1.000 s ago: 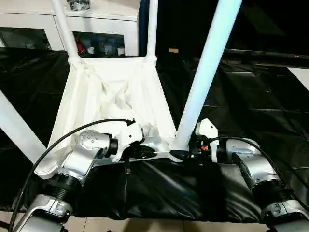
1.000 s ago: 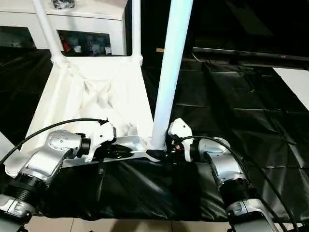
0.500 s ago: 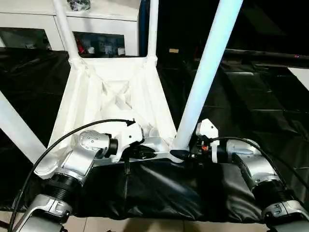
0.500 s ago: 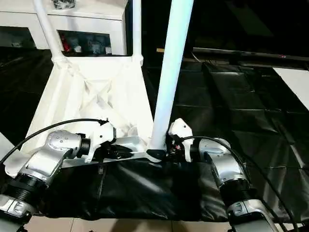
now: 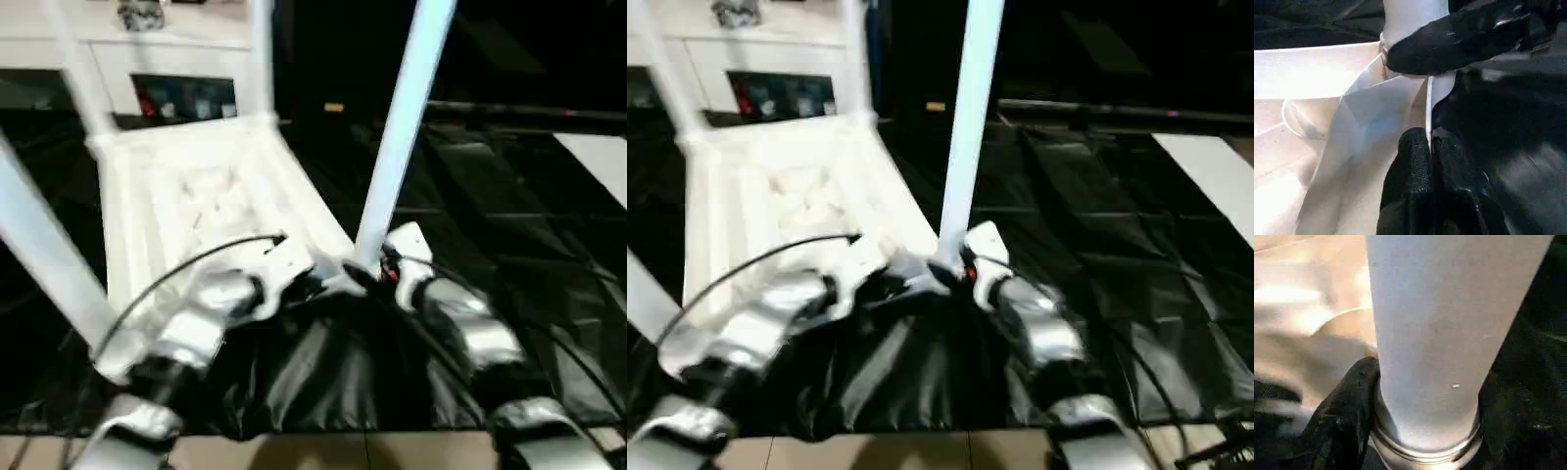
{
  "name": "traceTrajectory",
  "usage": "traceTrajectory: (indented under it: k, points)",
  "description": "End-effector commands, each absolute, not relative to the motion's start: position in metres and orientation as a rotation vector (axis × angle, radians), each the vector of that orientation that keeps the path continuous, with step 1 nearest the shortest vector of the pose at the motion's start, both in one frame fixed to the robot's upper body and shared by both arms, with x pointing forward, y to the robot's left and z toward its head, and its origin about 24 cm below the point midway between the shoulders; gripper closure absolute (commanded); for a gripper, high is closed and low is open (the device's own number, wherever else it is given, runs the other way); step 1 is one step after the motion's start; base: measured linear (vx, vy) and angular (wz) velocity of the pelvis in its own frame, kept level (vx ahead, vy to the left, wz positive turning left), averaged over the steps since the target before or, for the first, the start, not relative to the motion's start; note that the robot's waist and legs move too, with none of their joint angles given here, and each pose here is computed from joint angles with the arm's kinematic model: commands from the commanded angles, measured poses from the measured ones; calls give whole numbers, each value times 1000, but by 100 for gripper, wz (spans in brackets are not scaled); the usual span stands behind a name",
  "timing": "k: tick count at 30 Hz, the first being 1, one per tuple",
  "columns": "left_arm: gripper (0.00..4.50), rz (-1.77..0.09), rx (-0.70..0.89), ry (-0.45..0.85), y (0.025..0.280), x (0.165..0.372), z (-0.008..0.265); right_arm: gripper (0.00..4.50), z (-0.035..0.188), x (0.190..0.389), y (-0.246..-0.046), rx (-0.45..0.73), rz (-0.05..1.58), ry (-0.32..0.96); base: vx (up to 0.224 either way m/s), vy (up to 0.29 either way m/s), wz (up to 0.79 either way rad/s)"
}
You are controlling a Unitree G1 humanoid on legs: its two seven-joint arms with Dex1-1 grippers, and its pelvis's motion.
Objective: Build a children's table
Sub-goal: Rotate leg to tighten
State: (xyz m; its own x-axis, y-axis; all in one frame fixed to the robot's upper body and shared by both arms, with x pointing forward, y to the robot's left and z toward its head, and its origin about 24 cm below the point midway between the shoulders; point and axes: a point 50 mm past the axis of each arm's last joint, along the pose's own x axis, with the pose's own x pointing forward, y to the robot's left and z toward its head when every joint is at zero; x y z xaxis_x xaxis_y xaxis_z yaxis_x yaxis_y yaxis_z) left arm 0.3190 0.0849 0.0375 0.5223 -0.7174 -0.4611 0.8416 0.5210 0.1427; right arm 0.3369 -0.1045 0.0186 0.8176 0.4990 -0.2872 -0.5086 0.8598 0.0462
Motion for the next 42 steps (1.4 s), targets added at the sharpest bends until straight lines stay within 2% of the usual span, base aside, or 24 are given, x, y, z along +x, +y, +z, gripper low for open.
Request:
traceTrajectory:
  k: [1, 4, 5, 6, 7, 10, 12, 14, 17, 22, 27, 29, 33, 35, 39, 41, 42]
  points:
    - [450, -1062, 324, 340, 42, 309, 35, 183, 10, 329, -61, -61, 633, 347, 0, 0, 0]
    - [450, -1070, 329, 333, 40, 309, 36, 183, 13, 330, -56, -77, 653, 326, 0, 0, 0]
    - [450, -1087, 334, 329, 40, 307, 37, 148, 15, 329, -55, -67, 699, 312, 0, 0, 0]
    - [450, -1092, 335, 328, 42, 307, 37, 148, 16, 328, -56, -60, 713, 306, 0, 0, 0]
    - [450, -1099, 336, 326, 44, 306, 38, 114, 16, 328, -60, -47, 719, 308, 0, 0, 0]
    - [450, -1109, 335, 325, 48, 306, 37, 101, 15, 328, -64, -50, 726, 311, 0, 0, 0]
    - [450, -1152, 343, 309, 55, 303, 38, 71, 14, 327, -77, -102, 742, 312, 0, 0, 0]
    - [450, -1184, 347, 311, 61, 301, 38, 60, 14, 327, -89, -155, 749, 305, 0, 0, 0]
    - [450, -1222, 348, 320, 69, 299, 38, 60, 17, 326, -100, -182, 779, 281, 0, 0, 0]
    - [450, -1302, 362, 335, 87, 296, 40, 60, 27, 314, -118, -179, 982, 238, 0, 0, 0]
    - [450, -1345, 382, 357, 103, 296, 42, 60, 31, 304, -128, -176, 1137, 250, 0, 0, 0]
    - [450, -1349, 391, 363, 108, 296, 43, 94, 32, 301, -131, -176, 1176, 255, 0, 0, 0]
    - [450, -1341, 403, 370, 118, 299, 45, 97, 34, 298, -137, -174, 1230, 269, 0, 0, 0]
    - [450, -1329, 407, 374, 124, 301, 46, 136, 34, 296, -139, -177, 1251, 283, 0, 0, 0]
    - [450, -1332, 404, 375, 126, 301, 47, 146, 34, 294, -141, -176, 1273, 293, 0, 0, 0]
    - [450, -1335, 403, 375, 126, 301, 46, 179, 34, 293, -141, -175, 1285, 297, 0, 0, 0]
    - [450, -1336, 403, 376, 126, 301, 46, 179, 34, 292, -141, -176, 1288, 297, 0, 0, 0]
